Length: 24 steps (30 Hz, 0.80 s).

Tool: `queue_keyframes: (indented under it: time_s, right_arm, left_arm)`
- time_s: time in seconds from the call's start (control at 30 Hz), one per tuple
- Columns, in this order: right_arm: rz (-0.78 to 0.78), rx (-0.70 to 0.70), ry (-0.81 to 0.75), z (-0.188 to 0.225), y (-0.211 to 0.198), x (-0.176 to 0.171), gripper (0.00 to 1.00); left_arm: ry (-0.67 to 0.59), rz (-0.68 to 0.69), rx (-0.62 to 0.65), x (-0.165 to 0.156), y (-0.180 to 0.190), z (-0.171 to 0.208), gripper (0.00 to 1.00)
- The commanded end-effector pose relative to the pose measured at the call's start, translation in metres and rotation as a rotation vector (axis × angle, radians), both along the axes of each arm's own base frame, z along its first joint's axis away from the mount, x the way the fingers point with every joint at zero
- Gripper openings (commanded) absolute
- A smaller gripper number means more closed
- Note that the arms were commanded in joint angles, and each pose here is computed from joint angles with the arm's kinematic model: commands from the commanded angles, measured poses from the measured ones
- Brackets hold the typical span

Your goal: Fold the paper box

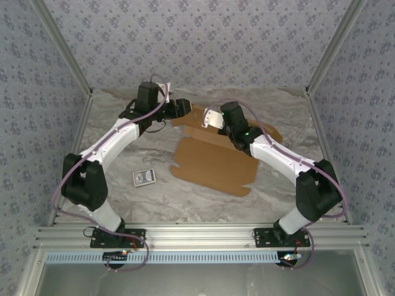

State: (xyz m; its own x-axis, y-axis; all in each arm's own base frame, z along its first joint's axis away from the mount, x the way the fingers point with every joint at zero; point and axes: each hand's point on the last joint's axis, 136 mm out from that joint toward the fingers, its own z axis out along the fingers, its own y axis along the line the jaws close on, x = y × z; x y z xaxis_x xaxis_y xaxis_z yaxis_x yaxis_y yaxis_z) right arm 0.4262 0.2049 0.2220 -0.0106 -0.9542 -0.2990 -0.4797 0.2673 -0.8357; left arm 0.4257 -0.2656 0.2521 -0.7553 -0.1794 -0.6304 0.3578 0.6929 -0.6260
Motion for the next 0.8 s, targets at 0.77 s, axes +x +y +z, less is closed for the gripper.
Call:
queue_keyframes:
  time_s: [0.77]
  right_arm:
    - [0.007,0.032,-0.046,0.004,0.015,0.003,0.0]
  left_arm:
    - [0.112,-0.095,-0.219,0.023,-0.06,-0.001,0.38]
